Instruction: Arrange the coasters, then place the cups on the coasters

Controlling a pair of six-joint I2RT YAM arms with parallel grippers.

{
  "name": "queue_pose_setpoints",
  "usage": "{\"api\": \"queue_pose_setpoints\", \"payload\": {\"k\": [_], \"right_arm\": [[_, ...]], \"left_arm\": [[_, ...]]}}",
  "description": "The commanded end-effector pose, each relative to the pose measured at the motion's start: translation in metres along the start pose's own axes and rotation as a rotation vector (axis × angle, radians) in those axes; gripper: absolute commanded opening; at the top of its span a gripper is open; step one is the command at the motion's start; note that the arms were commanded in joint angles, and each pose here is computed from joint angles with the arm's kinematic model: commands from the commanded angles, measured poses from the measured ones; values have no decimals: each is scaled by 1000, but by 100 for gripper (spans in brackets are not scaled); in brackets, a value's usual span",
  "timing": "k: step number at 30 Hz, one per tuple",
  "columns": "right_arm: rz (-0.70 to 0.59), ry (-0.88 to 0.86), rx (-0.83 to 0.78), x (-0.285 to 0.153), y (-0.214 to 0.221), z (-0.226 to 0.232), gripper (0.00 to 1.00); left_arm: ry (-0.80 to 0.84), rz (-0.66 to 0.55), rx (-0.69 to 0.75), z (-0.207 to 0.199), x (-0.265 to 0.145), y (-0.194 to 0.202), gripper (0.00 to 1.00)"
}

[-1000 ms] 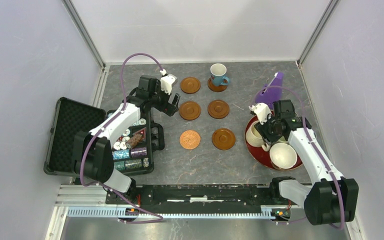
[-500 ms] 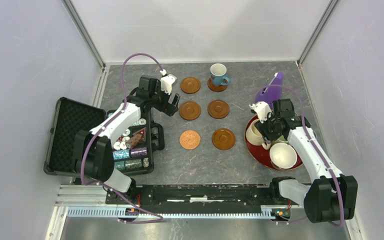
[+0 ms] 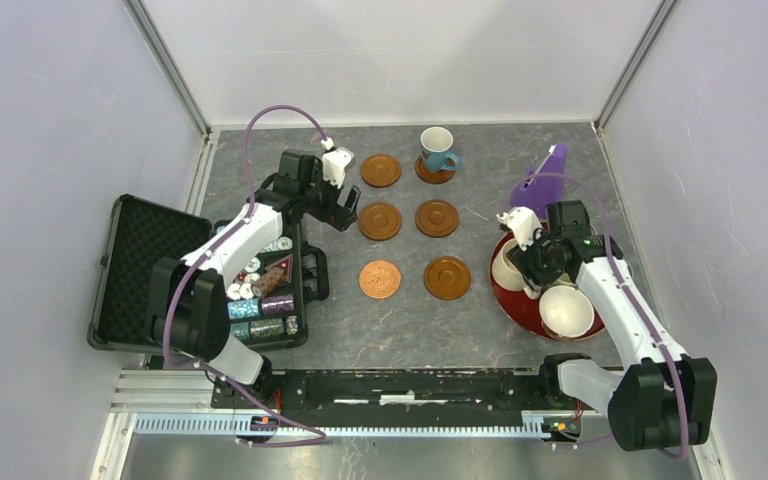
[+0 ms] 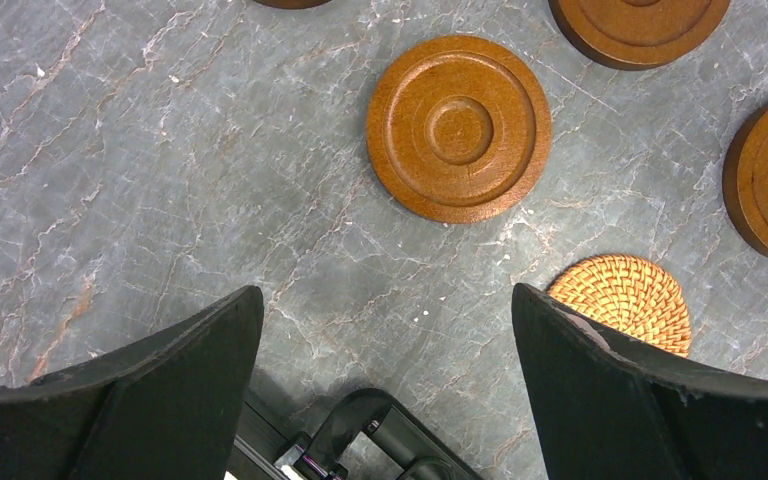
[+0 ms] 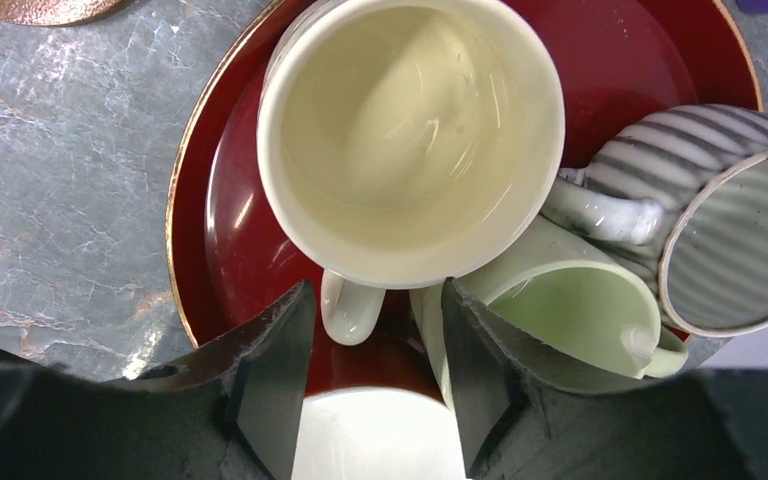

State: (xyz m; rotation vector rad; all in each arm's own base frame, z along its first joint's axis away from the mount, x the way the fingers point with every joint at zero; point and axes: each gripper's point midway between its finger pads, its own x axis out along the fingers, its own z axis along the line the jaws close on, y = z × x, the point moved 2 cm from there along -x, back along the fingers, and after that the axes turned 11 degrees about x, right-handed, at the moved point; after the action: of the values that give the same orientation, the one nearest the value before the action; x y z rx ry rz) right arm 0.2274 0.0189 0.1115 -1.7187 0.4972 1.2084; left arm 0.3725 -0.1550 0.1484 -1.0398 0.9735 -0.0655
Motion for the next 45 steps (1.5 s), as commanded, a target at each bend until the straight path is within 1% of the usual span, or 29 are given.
{"api": "queue_pose_setpoints", "payload": {"k": [1, 3, 5, 9, 12, 16, 18, 21, 23, 26, 29, 33, 35, 36, 38, 40, 41, 43, 44, 45], "right_arm": [[60, -70, 8, 0, 21, 16, 52], [103, -56, 20, 2, 32, 16, 49], [113, -59, 21, 2, 37, 17, 48], [85, -43, 21, 4, 37, 16, 50], [151, -48, 34, 10, 46, 16, 51], [187, -46, 48, 14, 49, 14, 52], [170, -36, 50, 13, 41, 10, 52], [75, -15, 43, 10, 17, 4, 52], [33, -14, 44, 14, 13, 4, 51], [62, -30, 47, 21, 14, 4, 50], [56, -31, 61, 28, 12, 3, 49], [71, -34, 75, 33, 16, 3, 46], [74, -24, 80, 32, 16, 2, 43], [70, -21, 83, 31, 16, 1, 40], [56, -12, 90, 27, 13, 0, 30], [39, -18, 84, 21, 10, 1, 24], [32, -24, 76, 19, 10, 2, 18], [15, -8, 64, 14, 8, 1, 2], [7, 5, 67, 12, 7, -1, 0], [0, 13, 70, 9, 6, -3, 0]], "left_arm": [[-19, -56, -1, 6, -4, -22, 100], [-19, -56, -7, 6, -4, -22, 100], [-18, -55, -8, 5, -3, -22, 100], [-19, -53, -13, 5, -3, -21, 100], [-17, -50, -24, 4, -3, -20, 100], [-10, -45, -26, 3, 1, -19, 100], [-10, -45, -25, 3, 2, -20, 100], [-5, -43, -25, 3, 4, -20, 100], [-5, -42, -24, 2, 5, -21, 100], [-17, -47, -16, 5, 3, -23, 100], [-22, -42, -9, 5, 1, -21, 100], [-30, -36, 3, 5, -2, -20, 100], [-35, -34, 7, 5, -4, -19, 100], [-36, -34, 7, 5, -5, -18, 100], [-35, -32, 5, 5, -5, -17, 100], [-34, -32, 2, 4, -5, -17, 100], [-34, -32, -2, 4, -4, -16, 100], [-31, -35, -11, 3, -3, -17, 100], [-29, -35, -15, 3, -2, -17, 100], [-29, -38, -19, 4, -2, -18, 100]]}}
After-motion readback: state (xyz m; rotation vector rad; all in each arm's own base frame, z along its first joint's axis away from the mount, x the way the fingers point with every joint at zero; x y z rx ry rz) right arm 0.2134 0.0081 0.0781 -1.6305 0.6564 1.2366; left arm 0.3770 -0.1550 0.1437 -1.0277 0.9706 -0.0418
